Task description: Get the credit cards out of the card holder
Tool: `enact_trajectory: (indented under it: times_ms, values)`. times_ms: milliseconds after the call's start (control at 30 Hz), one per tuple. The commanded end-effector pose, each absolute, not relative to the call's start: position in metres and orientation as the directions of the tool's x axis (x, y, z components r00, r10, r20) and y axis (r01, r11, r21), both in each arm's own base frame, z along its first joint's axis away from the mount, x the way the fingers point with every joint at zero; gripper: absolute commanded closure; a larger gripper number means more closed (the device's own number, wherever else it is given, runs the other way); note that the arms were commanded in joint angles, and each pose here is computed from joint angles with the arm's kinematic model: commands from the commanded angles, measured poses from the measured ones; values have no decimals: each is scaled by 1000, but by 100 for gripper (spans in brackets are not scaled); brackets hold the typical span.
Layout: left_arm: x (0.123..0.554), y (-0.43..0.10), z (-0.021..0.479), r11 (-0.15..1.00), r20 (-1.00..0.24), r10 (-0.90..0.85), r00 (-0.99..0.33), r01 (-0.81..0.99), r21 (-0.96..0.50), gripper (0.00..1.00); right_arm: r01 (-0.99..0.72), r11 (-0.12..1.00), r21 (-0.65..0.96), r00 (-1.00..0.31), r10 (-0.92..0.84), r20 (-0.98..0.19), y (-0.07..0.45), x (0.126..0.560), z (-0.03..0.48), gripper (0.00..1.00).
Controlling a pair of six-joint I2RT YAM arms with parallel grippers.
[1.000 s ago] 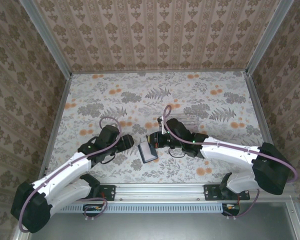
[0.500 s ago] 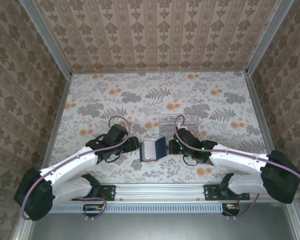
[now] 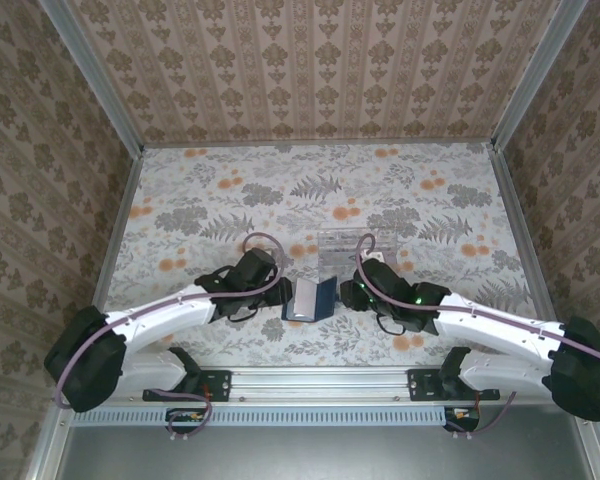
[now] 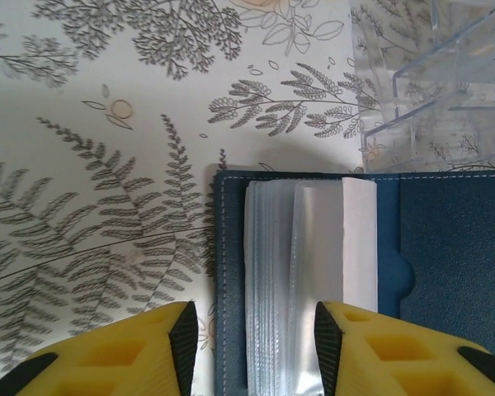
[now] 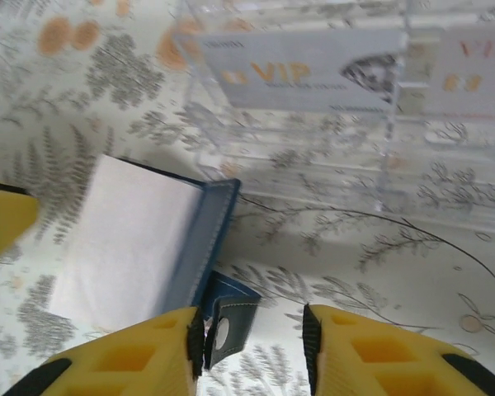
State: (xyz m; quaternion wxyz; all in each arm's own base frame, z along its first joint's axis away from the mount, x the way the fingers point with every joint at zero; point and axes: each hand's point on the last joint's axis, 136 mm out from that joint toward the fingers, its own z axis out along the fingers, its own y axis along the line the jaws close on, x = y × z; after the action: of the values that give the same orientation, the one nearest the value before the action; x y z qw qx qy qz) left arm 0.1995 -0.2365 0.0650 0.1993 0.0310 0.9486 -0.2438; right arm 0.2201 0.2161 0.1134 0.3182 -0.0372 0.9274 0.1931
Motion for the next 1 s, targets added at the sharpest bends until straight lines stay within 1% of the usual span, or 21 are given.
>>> enact_trajectory:
  times_ms: [0,100,200,333,400,467,567,600,767,867,967]
  values:
    - [203,-259,74,843,-401,-31,-916,192,-502,56,-227,922,315,-795,12,-607,225,223,121,57]
    - [202,-263,69,848,-387,-15,-922,193,-494,59,-249,906,342,-818,-7,-576,243,224,113,55]
    - [201,-264,68,849,-382,-10,-924,194,-492,59,-247,907,342,-843,-27,-537,254,226,100,55]
    - [200,-263,68,850,-385,-11,-923,194,-490,59,-238,913,333,-865,-43,-499,258,225,83,60]
    - [200,-261,68,851,-386,-12,-923,193,-489,60,-236,911,339,-874,-47,-484,260,223,75,67]
    - [200,-261,69,851,-388,-11,-922,195,-488,60,-237,912,335,-880,-55,-472,260,222,69,78]
    - [199,-258,73,853,-395,-12,-919,197,-484,60,-246,907,342,-894,-76,-441,265,218,54,99]
    - [199,-255,75,855,-400,-15,-916,196,-479,60,-250,901,354,-899,-80,-431,269,217,50,100]
    - [194,-233,79,883,-414,-19,-910,179,-434,58,-242,866,438,-921,-63,-384,295,212,40,100]
    - [189,-219,74,893,-405,-49,-913,142,-427,57,-225,869,441,-924,-47,-380,302,213,36,100]
    - [182,-207,70,901,-395,-66,-916,115,-418,54,-220,876,428,-922,-43,-385,301,214,35,100]
